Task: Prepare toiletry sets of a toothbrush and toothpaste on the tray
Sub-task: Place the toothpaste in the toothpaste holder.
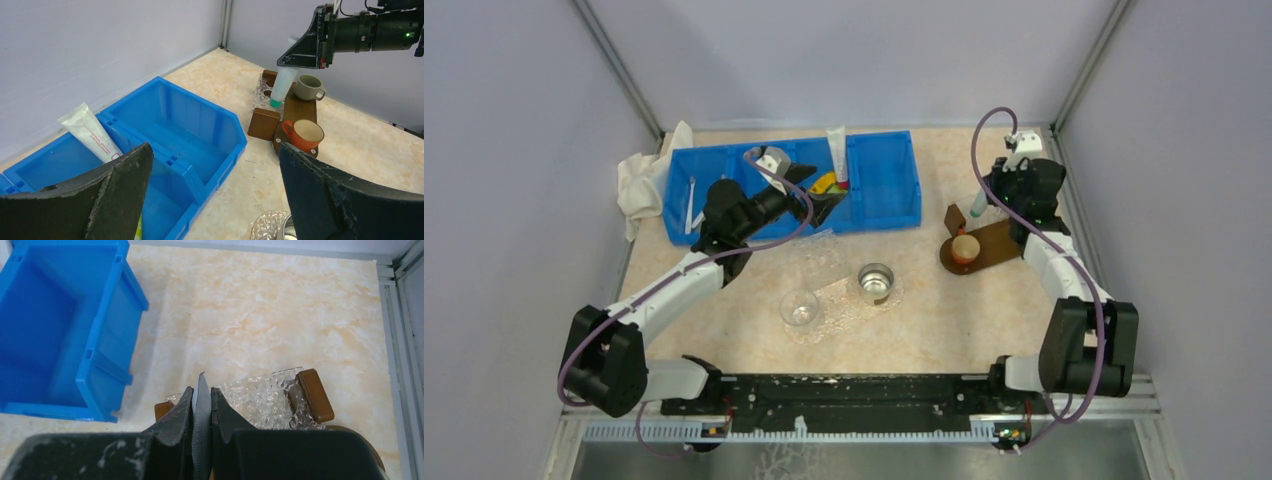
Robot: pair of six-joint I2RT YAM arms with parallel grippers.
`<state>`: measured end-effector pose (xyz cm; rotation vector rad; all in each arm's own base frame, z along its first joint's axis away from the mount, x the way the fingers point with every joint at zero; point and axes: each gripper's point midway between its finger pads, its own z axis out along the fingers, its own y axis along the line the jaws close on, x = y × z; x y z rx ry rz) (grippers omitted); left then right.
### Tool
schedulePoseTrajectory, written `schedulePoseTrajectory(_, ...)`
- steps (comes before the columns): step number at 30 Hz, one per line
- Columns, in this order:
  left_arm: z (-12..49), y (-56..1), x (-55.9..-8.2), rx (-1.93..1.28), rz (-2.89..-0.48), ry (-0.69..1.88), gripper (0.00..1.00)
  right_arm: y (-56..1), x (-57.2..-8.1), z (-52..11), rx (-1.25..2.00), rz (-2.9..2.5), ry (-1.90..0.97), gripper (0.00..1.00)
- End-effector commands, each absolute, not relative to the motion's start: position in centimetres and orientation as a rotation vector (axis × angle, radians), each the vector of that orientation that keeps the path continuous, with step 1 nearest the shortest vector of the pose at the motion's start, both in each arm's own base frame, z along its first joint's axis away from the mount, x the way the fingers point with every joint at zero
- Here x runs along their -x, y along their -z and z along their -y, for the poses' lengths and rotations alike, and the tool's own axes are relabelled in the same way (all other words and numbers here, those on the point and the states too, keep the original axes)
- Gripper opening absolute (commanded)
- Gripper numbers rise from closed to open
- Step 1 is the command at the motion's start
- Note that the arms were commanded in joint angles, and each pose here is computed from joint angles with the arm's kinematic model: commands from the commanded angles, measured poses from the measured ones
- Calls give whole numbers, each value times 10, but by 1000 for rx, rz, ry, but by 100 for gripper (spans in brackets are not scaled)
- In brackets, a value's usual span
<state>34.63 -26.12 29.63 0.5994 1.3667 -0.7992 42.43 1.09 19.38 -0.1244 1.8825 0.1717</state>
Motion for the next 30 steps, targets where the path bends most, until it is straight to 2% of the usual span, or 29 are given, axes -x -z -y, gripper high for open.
schedulePoseTrajectory(1,259,-303,-349,-606,-1345,788,99,-248,-445,-10,130,-1711,-147,0)
schedulePoseTrajectory(14,259,-302,-349,-607,-1348,790,99,-228,-450,-21,178,-1762,-185,0)
schedulePoseTrajectory(21,259,-303,-348,-607,-1347,790,99,-197,-456,-25,217,-1835,-176,1)
schedulePoseTrajectory(30,258,-301,-350,-605,-1351,783,99,-189,-456,-32,254,-1854,-153,38)
